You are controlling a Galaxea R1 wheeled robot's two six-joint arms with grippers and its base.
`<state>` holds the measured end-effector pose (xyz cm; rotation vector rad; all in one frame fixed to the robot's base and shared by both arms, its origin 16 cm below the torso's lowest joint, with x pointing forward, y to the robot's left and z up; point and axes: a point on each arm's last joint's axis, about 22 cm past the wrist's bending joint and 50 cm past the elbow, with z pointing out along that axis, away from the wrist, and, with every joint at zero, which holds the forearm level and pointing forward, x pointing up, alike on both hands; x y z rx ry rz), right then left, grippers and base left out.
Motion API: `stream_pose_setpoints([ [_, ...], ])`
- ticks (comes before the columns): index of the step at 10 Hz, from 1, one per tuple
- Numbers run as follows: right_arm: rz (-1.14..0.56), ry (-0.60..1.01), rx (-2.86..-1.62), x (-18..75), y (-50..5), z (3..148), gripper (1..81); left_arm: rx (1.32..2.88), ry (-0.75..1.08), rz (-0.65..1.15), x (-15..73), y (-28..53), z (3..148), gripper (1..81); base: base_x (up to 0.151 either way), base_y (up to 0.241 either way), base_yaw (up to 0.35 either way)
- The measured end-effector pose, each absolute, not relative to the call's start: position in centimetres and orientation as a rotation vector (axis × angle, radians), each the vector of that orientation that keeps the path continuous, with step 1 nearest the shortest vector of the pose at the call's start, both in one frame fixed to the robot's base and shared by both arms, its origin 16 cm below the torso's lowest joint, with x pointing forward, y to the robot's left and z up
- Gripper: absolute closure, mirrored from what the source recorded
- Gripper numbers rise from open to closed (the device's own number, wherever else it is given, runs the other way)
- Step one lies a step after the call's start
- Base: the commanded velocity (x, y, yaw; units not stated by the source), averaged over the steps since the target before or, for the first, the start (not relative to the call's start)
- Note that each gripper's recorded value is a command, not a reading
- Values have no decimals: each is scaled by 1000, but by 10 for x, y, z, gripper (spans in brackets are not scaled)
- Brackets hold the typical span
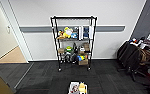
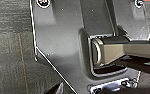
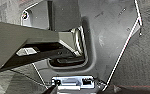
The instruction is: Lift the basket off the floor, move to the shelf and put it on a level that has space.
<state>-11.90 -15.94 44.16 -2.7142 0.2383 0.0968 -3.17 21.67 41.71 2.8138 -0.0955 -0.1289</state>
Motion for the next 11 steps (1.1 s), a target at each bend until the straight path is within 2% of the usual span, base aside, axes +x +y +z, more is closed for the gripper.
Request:
stream_pose_setpoints([
  [6,87,247,-2719,-113,-161,440,10,2812,-106,-122,-28,214,417,10,143,0,0],
  [11,92,245,-2720,-115,-161,440,10,2807,-105,-130,-33,211,417,10,144,-68,0],
])
